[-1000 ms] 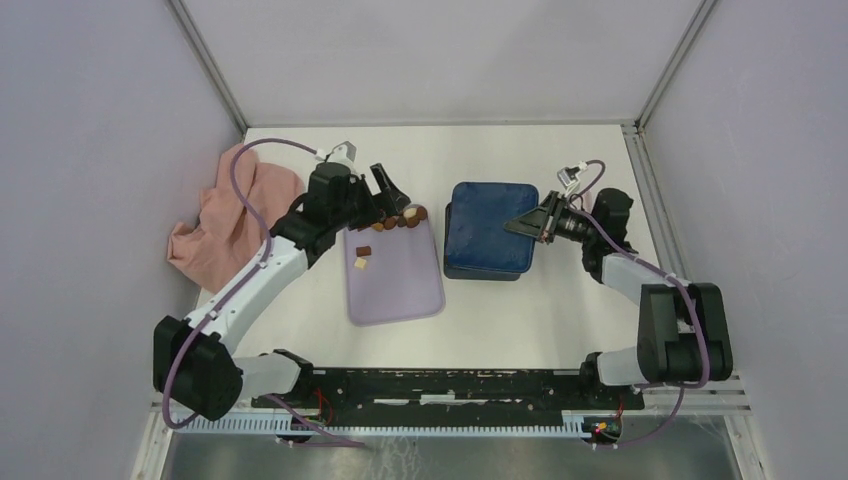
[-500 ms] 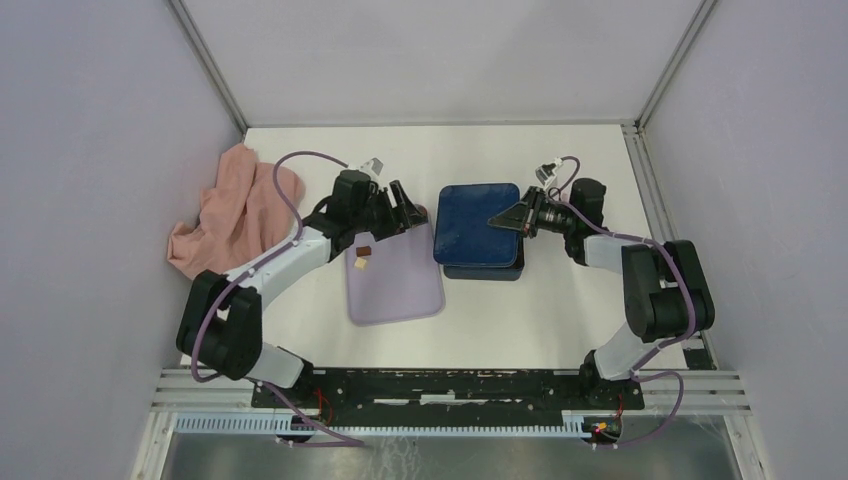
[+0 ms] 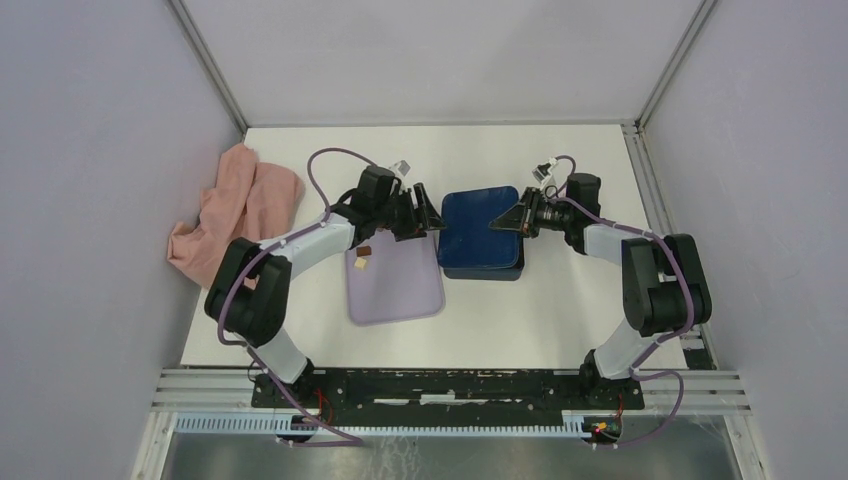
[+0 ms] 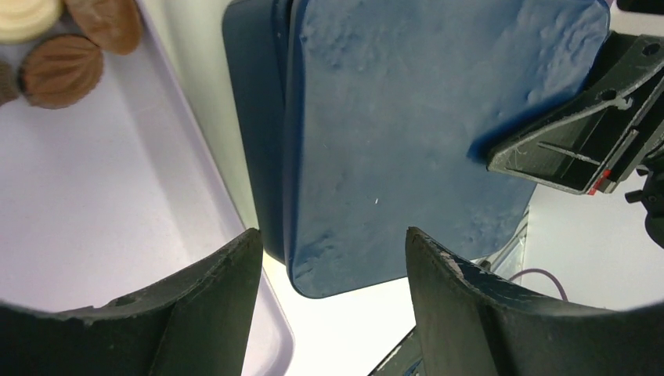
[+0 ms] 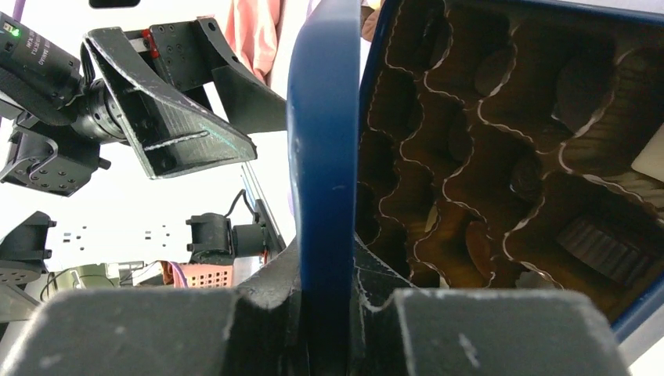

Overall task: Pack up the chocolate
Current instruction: Close the box lid on the packing box.

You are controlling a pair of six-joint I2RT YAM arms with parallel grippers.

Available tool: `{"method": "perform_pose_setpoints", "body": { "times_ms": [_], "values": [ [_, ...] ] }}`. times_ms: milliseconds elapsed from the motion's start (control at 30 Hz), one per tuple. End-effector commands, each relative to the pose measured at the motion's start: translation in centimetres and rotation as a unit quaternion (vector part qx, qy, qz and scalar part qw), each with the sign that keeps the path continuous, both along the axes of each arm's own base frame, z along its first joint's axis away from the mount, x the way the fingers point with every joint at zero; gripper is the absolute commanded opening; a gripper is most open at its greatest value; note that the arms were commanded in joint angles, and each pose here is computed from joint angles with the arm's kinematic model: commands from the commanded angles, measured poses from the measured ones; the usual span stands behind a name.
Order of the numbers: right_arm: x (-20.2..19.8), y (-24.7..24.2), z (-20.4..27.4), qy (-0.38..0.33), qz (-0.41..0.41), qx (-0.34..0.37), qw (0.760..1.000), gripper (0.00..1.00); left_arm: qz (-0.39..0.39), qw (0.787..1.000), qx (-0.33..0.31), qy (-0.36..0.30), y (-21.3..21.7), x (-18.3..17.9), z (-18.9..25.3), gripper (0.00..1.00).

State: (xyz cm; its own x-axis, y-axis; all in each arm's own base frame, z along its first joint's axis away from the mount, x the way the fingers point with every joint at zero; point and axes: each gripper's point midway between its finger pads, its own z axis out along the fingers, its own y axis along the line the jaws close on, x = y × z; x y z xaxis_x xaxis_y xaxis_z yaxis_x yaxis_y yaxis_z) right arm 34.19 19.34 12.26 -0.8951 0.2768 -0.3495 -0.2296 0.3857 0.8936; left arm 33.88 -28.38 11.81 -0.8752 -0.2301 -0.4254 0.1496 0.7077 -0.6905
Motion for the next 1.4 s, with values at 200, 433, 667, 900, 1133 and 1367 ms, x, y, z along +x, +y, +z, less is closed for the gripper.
{"method": "perform_pose_setpoints", "body": {
  "times_ms": [200,433,667,900,1133,1367],
  "values": [
    [1.6,-1.2,0.1,-0.022,-0.015,-0.012,1.000,0.07,-0.053,0.998,-0.012,-0.013,-2.8,0.4,0.4,0.72],
    [1.7,-1.7,-0.6,-0.016,-0.021,-0.017,1.000,0.14,-0.071,0.997,-0.002,-0.004,-3.7,0.2,-0.4,0.72],
    [2.2,-2.3,-1.0,-0.020,-0.023,-0.036,0.999,0.24,-0.081,0.997,0.012,0.002,-4.5,0.1,-1.0,0.72],
    [2.7,-2.7,-1.2,-0.036,-0.018,-0.066,0.997,0.33,-0.081,0.996,0.022,0.003,-4.9,0.4,-1.2,0.72],
    [3.4,-4.1,-1.3,-0.059,-0.020,-0.112,0.992,0.43,-0.077,0.996,0.041,0.009,-5.0,0.8,-1.7,0.72],
    [3.7,-6.0,-0.9,-0.100,-0.020,-0.181,0.978,0.50,-0.079,0.995,0.053,0.011,-5.0,1.2,-2.0,0.72]
  ]
}}
